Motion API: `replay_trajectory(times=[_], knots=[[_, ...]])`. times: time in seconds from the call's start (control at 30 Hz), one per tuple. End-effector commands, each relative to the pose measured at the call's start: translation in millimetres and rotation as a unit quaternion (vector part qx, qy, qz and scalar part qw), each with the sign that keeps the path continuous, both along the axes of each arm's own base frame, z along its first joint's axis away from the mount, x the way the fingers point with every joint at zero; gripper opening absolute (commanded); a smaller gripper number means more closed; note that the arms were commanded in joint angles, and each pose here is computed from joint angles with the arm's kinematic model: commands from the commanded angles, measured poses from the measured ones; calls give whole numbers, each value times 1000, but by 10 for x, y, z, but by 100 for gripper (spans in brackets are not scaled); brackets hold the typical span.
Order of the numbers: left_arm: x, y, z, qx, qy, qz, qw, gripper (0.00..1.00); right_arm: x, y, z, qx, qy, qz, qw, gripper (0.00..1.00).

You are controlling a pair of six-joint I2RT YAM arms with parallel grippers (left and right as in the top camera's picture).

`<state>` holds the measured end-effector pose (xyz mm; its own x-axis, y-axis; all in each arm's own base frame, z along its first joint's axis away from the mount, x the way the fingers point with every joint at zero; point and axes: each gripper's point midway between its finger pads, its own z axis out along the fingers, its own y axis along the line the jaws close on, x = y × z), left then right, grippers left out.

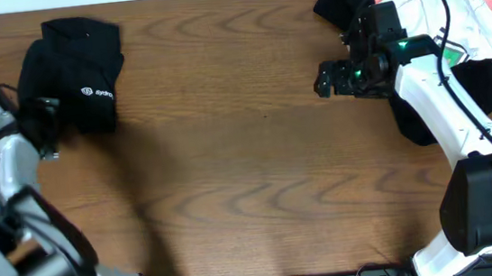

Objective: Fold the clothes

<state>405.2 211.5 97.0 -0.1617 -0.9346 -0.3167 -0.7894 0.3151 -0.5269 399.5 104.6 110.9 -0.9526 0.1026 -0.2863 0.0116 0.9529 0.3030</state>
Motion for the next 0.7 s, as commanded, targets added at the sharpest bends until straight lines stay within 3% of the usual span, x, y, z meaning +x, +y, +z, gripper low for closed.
replay_trajectory(times=[0.0,0.07,0.1,0.17,0.3,0.47,0.67], knots=[[-43,55,663,145,-28,-99,984,81,-40,79,85,7,-7,5,1000,99],[-39,43,952,196,-49,-127,971,74,-39,78,85,7,-7,5,1000,99],[-36,29,1131,228,-62,-142,961,56,-36,77,86,7,-7,5,1000,99],[-11,-12,1348,272,-78,-167,945,7,-29,78,88,7,-9,5,1000,99],[74,-80,1324,301,-71,-205,929,6,-8,82,97,8,-14,5,1000,99],[231,-21,772,271,-33,-225,935,6,-8,82,97,8,-14,5,1000,99],[430,-21,106,267,6,-277,923,6,-8,82,98,8,-14,5,1000,99]])
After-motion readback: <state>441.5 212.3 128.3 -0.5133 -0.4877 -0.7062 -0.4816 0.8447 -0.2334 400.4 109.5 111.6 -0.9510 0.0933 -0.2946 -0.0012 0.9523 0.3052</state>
